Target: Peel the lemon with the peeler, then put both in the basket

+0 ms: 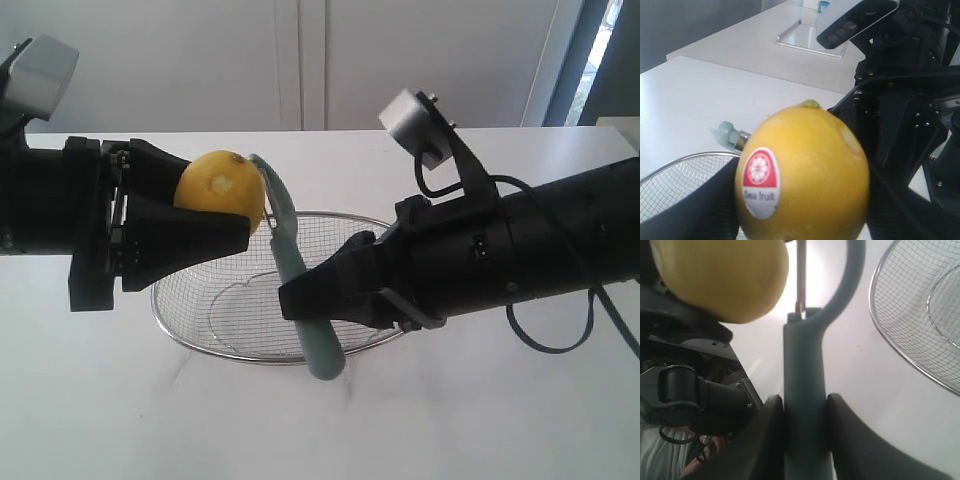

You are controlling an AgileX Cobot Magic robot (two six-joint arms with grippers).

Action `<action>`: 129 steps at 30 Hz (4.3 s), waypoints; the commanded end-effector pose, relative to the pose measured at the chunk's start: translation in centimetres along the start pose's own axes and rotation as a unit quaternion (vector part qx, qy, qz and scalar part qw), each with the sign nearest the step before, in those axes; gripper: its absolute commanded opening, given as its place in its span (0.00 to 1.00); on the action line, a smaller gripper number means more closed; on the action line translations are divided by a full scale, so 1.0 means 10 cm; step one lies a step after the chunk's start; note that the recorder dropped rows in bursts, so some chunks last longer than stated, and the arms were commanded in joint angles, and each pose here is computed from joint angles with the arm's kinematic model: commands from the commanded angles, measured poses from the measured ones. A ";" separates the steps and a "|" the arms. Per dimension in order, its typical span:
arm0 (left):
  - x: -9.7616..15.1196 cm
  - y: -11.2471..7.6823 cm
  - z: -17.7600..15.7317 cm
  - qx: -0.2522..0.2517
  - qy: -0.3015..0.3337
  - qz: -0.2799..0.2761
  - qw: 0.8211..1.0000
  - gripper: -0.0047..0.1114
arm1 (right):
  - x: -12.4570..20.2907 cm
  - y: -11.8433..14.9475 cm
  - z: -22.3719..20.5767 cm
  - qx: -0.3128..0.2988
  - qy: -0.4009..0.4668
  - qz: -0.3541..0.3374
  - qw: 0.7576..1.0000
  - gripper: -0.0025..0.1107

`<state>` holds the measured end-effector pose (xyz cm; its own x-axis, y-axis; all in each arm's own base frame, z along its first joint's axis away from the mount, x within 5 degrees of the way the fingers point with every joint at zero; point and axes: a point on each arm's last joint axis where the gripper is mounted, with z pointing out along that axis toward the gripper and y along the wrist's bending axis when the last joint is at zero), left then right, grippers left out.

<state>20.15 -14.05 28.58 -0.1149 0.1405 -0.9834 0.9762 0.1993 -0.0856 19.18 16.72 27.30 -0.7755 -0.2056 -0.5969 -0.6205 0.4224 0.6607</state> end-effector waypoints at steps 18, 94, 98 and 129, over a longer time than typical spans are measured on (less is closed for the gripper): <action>-0.01 -0.01 0.01 0.002 -0.010 -0.006 1.000 0.04 | -0.08 0.17 -0.17 0.005 -0.069 -0.007 0.998 0.02; -0.01 -0.02 0.01 0.004 -0.010 -0.006 1.000 0.04 | -0.04 0.32 -0.24 0.018 -0.071 -0.009 0.997 0.02; -0.01 -0.02 0.01 0.004 -0.010 -0.006 1.000 0.04 | -0.04 0.32 -0.25 0.025 -0.074 -0.007 0.997 0.02; -0.01 -0.02 0.01 0.004 -0.010 -0.006 1.000 0.04 | 0.08 0.09 0.04 -0.005 0.032 0.032 0.999 0.02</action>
<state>20.20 -14.04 28.54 -0.1155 0.1437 -0.9829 0.9749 0.2059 -0.0844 18.09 17.21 27.17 -0.8230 -0.2379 -0.5158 -0.5647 0.4400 0.6982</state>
